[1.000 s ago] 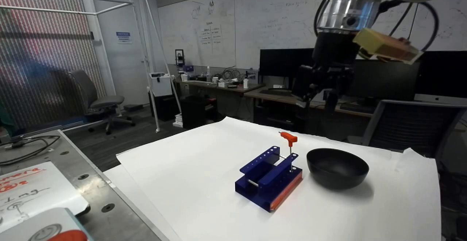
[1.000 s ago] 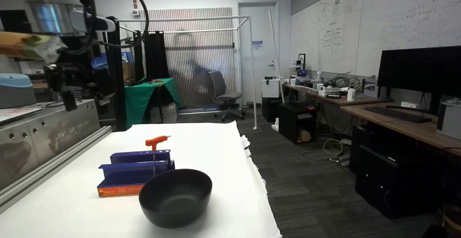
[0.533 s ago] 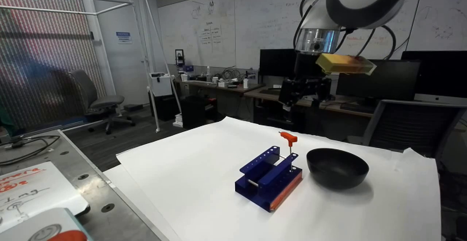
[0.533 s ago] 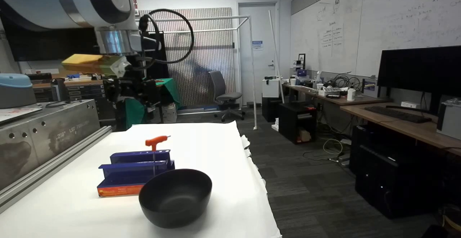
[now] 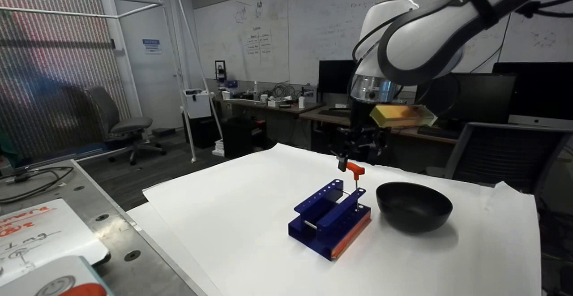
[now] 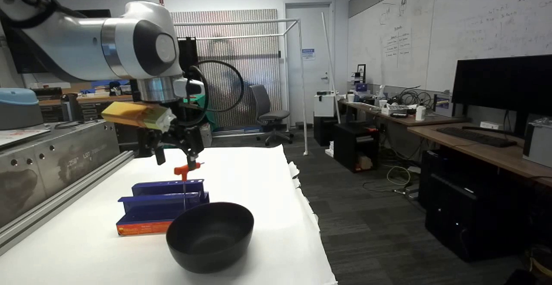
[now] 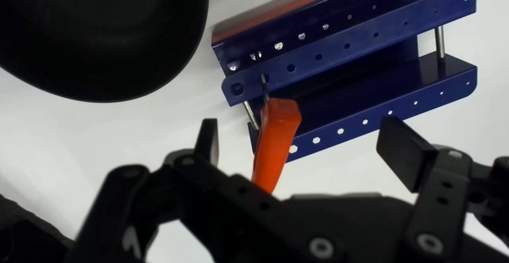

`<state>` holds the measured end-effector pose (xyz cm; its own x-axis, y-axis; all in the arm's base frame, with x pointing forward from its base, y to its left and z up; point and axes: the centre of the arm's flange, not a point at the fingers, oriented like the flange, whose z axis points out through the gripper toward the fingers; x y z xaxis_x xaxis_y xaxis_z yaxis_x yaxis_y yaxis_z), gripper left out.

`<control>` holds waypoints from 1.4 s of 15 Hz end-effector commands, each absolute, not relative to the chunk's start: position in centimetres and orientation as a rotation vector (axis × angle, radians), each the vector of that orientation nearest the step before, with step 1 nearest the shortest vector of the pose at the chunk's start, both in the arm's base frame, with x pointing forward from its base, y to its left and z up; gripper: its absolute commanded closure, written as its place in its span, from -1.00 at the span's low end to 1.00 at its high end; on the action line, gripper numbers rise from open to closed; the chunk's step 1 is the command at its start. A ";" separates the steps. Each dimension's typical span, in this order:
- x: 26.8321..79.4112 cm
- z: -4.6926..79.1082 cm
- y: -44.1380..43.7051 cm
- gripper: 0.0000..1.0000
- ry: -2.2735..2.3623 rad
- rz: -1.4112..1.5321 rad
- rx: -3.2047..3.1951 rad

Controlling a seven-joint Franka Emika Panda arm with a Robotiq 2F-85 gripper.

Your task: Pick up the orange object and put it in the bowl.

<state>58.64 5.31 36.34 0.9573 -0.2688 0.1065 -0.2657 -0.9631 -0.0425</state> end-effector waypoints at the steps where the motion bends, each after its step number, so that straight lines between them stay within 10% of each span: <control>1: 60.9 34.5 5.8 -1.00 0.423 -0.204 -3.075; 4: 61.1 33.8 5.9 -1.00 0.428 -0.174 -3.087; 5: 61.1 33.8 5.8 -0.50 0.429 -0.167 -3.097; 14: 59.6 36.0 5.5 0.78 0.438 -0.107 -3.127; 21: 55.6 44.0 6.0 0.80 0.427 -0.239 -3.093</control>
<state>59.18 5.29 37.82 0.9580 -0.2706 0.0948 -0.2699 -0.9627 -0.0202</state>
